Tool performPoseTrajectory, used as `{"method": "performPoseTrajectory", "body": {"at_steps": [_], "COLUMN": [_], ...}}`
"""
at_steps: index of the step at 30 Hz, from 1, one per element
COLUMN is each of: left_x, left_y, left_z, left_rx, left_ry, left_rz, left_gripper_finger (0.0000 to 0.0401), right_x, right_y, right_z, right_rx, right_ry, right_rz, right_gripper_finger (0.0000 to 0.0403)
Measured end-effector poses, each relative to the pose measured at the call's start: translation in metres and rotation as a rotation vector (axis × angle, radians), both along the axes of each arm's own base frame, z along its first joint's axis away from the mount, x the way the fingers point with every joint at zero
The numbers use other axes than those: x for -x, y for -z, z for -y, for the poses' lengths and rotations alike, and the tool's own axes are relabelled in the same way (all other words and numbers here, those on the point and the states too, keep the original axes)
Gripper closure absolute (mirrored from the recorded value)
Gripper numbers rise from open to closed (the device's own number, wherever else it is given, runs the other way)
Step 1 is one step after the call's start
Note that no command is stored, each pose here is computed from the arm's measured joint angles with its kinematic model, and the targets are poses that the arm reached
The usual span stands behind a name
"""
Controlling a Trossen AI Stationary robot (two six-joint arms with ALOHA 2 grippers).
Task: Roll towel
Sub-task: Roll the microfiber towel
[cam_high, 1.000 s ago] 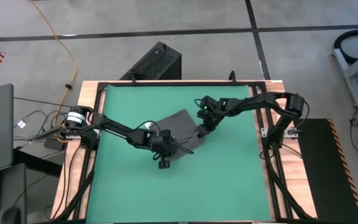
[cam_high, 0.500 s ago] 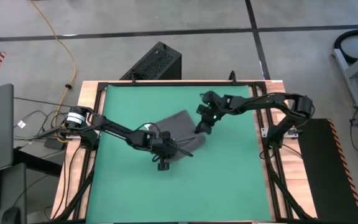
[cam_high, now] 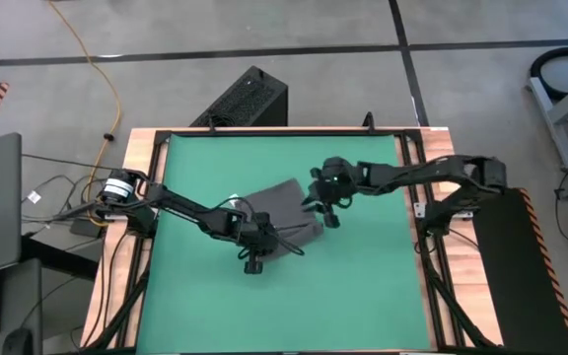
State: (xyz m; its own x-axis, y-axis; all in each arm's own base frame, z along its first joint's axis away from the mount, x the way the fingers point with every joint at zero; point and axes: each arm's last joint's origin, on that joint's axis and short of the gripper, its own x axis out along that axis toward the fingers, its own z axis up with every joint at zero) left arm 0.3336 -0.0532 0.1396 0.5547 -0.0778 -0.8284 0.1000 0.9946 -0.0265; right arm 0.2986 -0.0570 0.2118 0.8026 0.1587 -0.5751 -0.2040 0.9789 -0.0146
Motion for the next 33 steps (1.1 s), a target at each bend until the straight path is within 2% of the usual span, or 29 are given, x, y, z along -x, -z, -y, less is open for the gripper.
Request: {"method": "performPoseTrajectory", "body": {"at_steps": [6, 8, 13, 19, 22, 26, 33], "left_x": [0.004, 0.005, 0.007, 0.011, 0.012, 0.012, 0.016], "left_y": [0.002, 0.002, 0.002, 0.001, 0.001, 0.001, 0.002], "left_z": [0.008, 0.008, 0.009, 0.008, 0.008, 0.007, 0.005], "left_rx": [-0.015, -0.016, -0.016, -0.033, -0.041, -0.064, -0.129], "left_ry": [0.036, 0.039, 0.04, 0.05, 0.047, 0.058, 0.087], "left_rz": [-0.033, -0.039, -0.055, -0.087, -0.099, -0.095, -0.13], "left_gripper_finger": [0.0401, 0.0401, 0.0401, 0.0401, 0.0401, 0.0401, 0.0401], "right_x": [-0.017, -0.024, -0.043, -0.057, -0.054, -0.045, -0.035], "right_y": [0.027, 0.034, 0.052, 0.051, 0.051, 0.057, 0.066], "right_z": [0.014, 0.019, 0.03, 0.045, 0.053, 0.059, 0.053], "right_rx": [-0.048, -0.044, -0.029, 0.021, 0.037, 0.003, -0.054], "right_ry": [0.076, 0.08, 0.119, 0.218, 0.275, 0.307, 0.375], "right_rz": [-0.004, -0.011, -0.064, -0.111, -0.151, -0.237, -0.394], "right_gripper_finger": [0.0377, 0.0391, 0.0385, 0.0396, 0.0398, 0.0399, 0.04]}}
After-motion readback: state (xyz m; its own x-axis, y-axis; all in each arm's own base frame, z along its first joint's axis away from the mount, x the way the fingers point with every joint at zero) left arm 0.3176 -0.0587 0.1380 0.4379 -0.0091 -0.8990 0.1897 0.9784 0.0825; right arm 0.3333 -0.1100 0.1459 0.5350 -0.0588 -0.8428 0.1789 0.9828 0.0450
